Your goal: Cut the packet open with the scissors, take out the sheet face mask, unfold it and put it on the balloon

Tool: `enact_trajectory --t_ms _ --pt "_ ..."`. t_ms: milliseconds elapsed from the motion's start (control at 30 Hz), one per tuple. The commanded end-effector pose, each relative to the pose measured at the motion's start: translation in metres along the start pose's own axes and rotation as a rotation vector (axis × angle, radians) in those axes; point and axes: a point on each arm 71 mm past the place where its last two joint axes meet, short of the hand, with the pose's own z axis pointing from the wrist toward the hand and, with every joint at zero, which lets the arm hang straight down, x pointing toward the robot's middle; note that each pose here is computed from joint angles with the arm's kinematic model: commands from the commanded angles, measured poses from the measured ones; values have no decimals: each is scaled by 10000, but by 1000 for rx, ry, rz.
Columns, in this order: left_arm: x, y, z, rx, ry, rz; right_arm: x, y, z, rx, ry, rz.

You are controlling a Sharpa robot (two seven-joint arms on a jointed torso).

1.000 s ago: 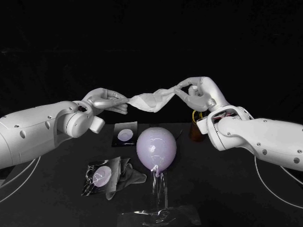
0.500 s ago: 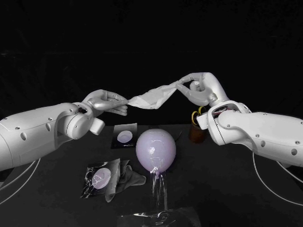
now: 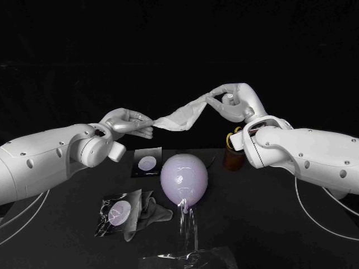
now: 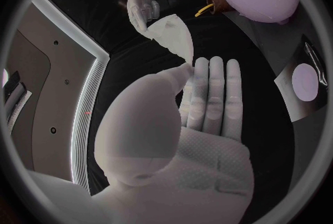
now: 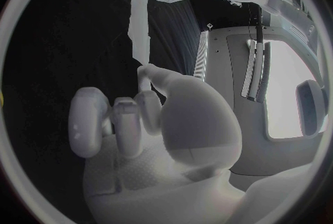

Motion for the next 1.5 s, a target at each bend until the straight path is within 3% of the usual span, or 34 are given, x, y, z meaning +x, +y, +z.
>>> enact_trajectory --t_ms 33,300,600,867,1067,1233,1500 --pt "71 -16 11 11 36 24 42 32 26 -4 47 26" --pt "131 24 34 -16 72 116 79 106 107 -5 94 40" --pt "53 119 58 -67 54 182 100 175 214 2 176 54" --pt "-2 151 74 -65 29 204 123 201 261 5 232 65" --pt "64 66 81 50 33 141 146 191 281 13 280 75" --pt "196 -64 75 202 77 -6 198 207 295 14 313 85" --pt "360 -133 100 268 132 -103 268 277 302 -6 301 109"
